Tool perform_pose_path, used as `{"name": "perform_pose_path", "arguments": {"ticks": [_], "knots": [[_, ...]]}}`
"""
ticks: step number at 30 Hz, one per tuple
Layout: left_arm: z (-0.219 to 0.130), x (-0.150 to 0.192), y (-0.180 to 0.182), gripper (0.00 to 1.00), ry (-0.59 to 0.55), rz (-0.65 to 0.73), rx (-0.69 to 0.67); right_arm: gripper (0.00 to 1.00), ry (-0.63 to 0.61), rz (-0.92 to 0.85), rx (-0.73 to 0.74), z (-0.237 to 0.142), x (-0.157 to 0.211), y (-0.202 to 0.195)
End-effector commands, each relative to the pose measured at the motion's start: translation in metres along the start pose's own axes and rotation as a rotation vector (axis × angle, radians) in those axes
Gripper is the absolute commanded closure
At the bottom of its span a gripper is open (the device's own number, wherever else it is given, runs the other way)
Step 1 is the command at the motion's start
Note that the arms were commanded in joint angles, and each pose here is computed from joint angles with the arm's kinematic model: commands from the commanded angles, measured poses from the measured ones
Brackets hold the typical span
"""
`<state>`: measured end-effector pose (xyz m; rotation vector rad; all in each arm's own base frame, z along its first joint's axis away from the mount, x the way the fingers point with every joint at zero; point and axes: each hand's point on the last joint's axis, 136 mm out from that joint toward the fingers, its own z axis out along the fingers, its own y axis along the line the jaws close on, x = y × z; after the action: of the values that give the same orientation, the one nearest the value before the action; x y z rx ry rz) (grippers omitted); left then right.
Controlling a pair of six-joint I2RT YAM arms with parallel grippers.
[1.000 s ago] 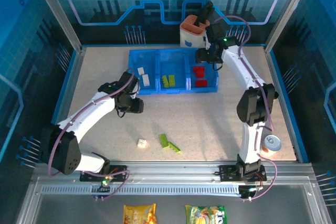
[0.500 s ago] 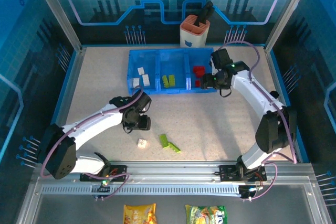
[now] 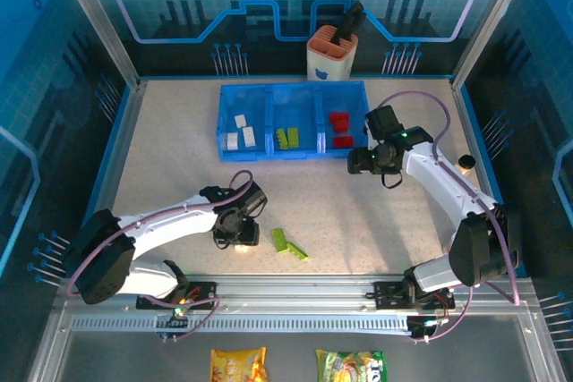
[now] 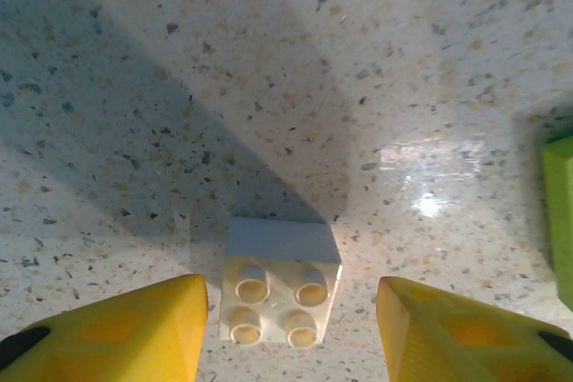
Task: Sort the legos into containers by color
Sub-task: Pick up the lego from the middle-left of the table.
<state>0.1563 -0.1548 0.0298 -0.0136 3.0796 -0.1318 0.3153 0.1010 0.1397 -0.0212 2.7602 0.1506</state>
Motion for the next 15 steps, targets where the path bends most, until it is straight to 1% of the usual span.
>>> {"name": "perform_pose_path", "arguments": {"ticks": [1,15], "knots": [[0.011,0.005,0.004,0.47,0.010,-0.023,-0.028,0.26,0.003,-0.003,-0.006,-0.002,0.006,0.003],[0.022,0.013,0.007,0.55,0.025,-0.005,-0.067,0.27,0.035,-0.020,0.002,0.007,0.013,0.008]]}}
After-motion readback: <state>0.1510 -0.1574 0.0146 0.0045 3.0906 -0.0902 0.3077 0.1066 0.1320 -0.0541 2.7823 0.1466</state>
